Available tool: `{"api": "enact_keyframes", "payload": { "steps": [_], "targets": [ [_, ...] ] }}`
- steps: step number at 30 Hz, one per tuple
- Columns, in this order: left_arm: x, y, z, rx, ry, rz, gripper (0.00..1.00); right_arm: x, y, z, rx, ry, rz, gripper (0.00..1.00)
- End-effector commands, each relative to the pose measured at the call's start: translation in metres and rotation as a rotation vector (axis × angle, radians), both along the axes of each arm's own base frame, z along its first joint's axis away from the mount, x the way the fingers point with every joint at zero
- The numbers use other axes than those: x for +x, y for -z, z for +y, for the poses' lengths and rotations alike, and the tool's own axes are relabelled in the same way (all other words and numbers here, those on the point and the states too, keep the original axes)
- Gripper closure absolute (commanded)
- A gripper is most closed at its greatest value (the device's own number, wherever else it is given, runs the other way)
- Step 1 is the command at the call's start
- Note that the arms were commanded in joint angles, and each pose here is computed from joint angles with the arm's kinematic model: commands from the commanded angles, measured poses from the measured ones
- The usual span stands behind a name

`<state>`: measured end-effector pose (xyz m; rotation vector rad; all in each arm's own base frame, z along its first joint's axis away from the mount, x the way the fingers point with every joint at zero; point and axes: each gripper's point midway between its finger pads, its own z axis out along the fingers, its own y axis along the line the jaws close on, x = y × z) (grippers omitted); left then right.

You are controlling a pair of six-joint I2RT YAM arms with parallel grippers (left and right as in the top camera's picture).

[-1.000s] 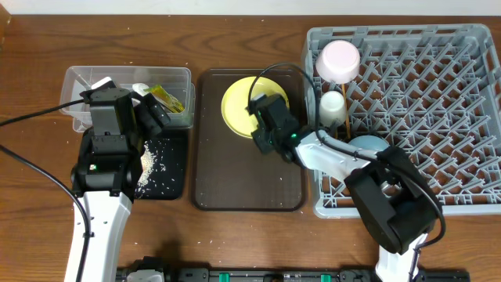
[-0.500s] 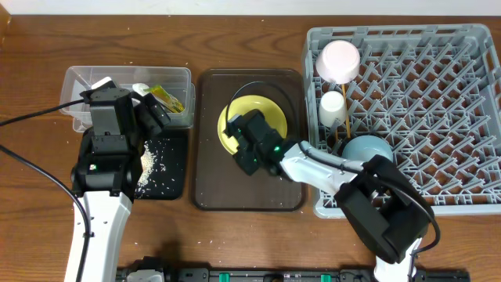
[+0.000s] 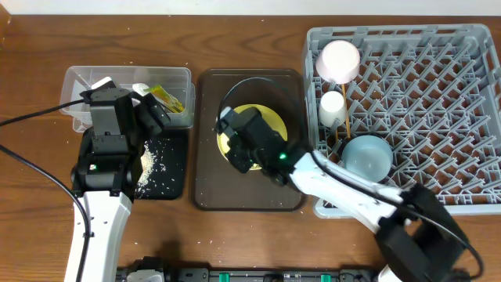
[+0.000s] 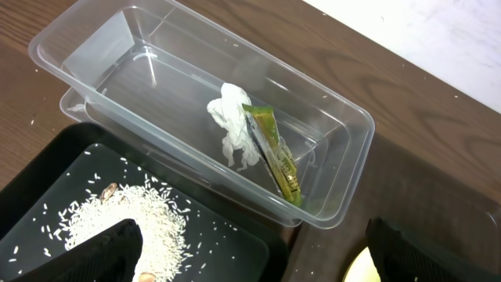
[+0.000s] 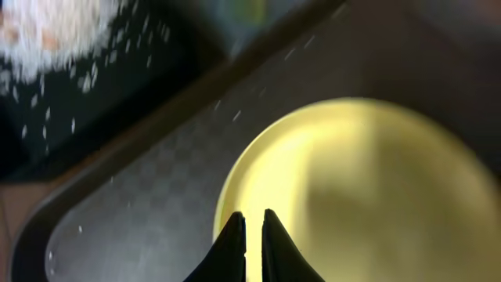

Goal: Sort waste into correct bins and load items into the dishwasher rack

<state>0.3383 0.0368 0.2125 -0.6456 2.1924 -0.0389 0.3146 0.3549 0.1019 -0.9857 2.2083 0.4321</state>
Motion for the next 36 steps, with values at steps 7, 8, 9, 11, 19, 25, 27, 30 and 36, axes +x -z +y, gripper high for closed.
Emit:
{"api": "enact_keyframes", "payload": {
  "steps": [7, 8, 9, 11, 19, 25, 27, 30, 36],
  "targets": [
    [0.001, -0.006, 0.003, 0.016, -0.001, -0.010, 0.06, 0.041, -0.017, -0.034, -0.054, 0.141, -0.125, 0.91],
    [0.001, -0.006, 0.003, 0.016, -0.001, -0.010, 0.05, 0.041, -0.015, -0.035, -0.052, 0.144, -0.111, 0.91],
    [0.001, -0.006, 0.003, 0.016, -0.001, -0.010, 0.06, 0.039, -0.010, -0.034, -0.046, 0.135, -0.085, 0.91],
    [0.001, -0.006, 0.003, 0.016, -0.001, -0.010, 0.06, 0.033, -0.002, -0.029, -0.037, 0.102, -0.049, 0.91],
    [0.001, -0.006, 0.003, 0.016, -0.001, -0.010, 0.05, 0.013, 0.049, -0.021, -0.077, 0.102, 0.100, 0.92],
    [0.001, -0.006, 0.003, 0.016, -0.001, -0.010, 0.06, -0.024, 0.079, 0.002, -0.040, -0.005, 0.267, 0.94],
    [0.001, -0.006, 0.003, 0.016, -0.001, -0.010, 0.06, -0.035, 0.079, 0.009, -0.024, -0.041, 0.298, 0.94],
    [0.001, -0.006, 0.003, 0.016, -0.001, -0.010, 0.06, -0.051, 0.076, 0.021, 0.016, -0.095, 0.349, 0.94],
    [0.001, -0.006, 0.003, 0.016, -0.001, -0.010, 0.06, -0.070, 0.072, 0.033, 0.056, -0.154, 0.405, 0.94]
  ]
}}
